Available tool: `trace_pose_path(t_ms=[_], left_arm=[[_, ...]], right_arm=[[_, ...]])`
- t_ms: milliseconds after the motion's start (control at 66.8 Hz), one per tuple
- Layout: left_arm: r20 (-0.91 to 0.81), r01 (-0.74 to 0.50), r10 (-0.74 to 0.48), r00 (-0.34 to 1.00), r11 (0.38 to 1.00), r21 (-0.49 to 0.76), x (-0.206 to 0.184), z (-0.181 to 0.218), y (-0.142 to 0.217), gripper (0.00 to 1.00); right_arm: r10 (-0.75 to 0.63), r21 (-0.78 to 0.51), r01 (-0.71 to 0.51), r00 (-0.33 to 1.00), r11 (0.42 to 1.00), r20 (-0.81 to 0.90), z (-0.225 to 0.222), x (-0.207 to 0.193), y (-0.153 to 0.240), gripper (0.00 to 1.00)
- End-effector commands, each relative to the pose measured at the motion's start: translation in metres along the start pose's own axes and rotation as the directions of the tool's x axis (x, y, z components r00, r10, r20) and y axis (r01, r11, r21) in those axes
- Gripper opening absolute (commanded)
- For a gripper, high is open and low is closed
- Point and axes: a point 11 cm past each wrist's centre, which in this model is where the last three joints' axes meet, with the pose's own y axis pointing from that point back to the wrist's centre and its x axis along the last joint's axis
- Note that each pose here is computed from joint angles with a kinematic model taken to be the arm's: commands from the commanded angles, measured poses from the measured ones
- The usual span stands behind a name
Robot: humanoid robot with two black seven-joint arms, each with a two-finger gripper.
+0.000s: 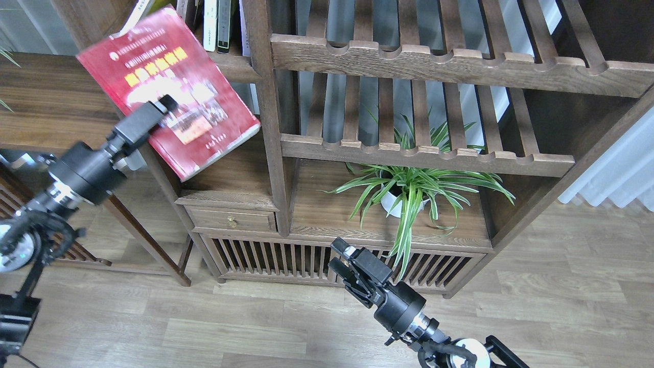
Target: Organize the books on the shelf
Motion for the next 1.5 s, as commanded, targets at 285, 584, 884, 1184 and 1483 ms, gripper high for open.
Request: trace_pose_path(t_ms=[285, 584, 884, 1184, 1483], left_arm=[[0.077, -0.028, 0.032, 0.997, 0.998, -0.06, 0.001, 0.034, 0.011, 0.01], [0.186, -0.136, 0.147, 0.971, 0.988, -0.073, 0.023, 0.056, 0.012, 0.0], [0.354, -0.219, 0.257, 0.899, 0.965, -0.143, 0.04, 0.079, -0.016, 0.0], [0.486, -0.233, 0.263, 0.834, 0.965, -0.122, 0.041, 0.072, -0.044, 0.0], [0.63, -0.162, 0.254, 0.734, 0.966, -0.202, 0.03, 0.091, -0.082, 0.0]], right_arm=[[-0.002, 0.006, 0.002, 1.0, 1.0, -0.001, -0.002, -0.001, 0.0, 0.93], [-0.003, 0.005, 0.003, 1.0, 1.0, -0.003, -0.002, -0.001, 0.0, 0.93], [-0.016, 0.0, 0.016, 1.0, 1.0, -0.021, -0.008, -0.006, -0.007, 0.93], [-0.017, 0.006, 0.017, 0.999, 1.0, -0.048, -0.022, -0.009, -0.015, 0.93], [-0.035, -0.005, 0.035, 0.998, 0.999, -0.056, -0.022, -0.015, -0.02, 0.93]])
